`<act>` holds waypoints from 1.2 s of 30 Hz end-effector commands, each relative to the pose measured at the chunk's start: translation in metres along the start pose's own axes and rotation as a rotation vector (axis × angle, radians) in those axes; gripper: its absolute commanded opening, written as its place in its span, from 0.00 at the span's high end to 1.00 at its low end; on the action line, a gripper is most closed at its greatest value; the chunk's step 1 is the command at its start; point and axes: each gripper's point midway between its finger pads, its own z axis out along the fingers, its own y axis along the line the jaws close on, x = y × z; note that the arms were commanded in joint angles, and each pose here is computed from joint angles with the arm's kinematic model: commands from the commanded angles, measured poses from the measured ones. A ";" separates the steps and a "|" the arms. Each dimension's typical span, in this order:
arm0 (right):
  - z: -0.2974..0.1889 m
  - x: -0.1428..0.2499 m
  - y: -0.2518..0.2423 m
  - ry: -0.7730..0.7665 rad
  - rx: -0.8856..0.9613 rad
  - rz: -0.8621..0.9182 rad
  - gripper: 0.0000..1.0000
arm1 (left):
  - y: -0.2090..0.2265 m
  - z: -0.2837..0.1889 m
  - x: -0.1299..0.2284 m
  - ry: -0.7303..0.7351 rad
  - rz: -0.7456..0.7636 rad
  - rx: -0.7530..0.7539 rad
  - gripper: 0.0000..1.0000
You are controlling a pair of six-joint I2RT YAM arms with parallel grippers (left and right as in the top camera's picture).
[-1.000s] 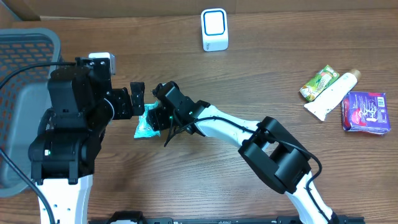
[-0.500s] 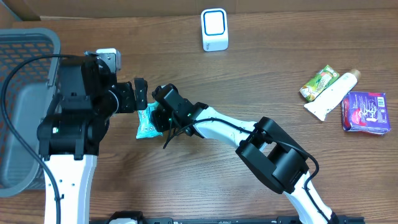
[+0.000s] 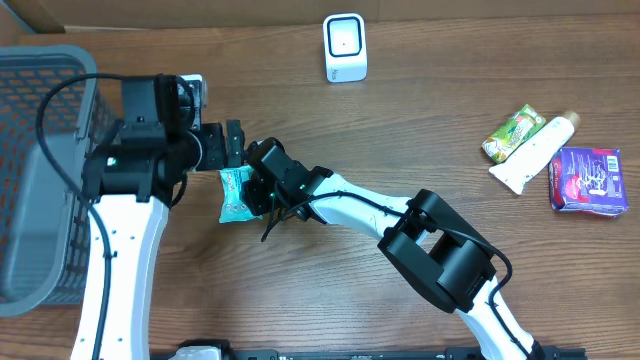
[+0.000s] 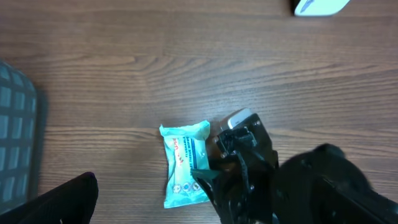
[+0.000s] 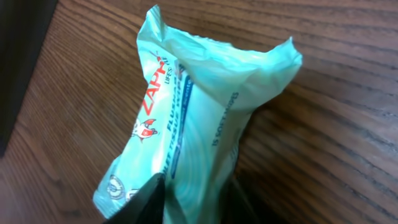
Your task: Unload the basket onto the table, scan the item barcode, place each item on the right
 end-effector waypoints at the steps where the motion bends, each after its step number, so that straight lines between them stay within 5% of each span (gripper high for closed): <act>1: 0.007 0.009 -0.006 0.022 0.018 -0.003 0.85 | 0.001 0.015 0.001 0.041 0.001 -0.003 0.01; 2: 0.007 0.009 -0.006 0.023 0.018 -0.002 0.96 | -0.006 0.017 0.014 0.104 -0.040 0.035 0.01; 8: 0.004 0.011 -0.018 0.047 0.035 0.094 0.96 | -0.012 0.007 0.081 0.403 -0.102 0.062 0.00; 21: 0.001 0.007 -0.024 0.056 0.013 0.133 0.96 | -0.020 0.008 0.070 0.368 -0.203 0.118 0.06; 30: -0.006 -0.005 -0.037 0.035 0.024 0.175 0.96 | 0.041 0.013 0.038 0.217 -0.490 -0.027 0.00; 36: -0.027 -0.017 -0.071 0.040 0.077 0.244 0.96 | 0.061 0.012 0.033 0.180 -0.550 -0.044 0.01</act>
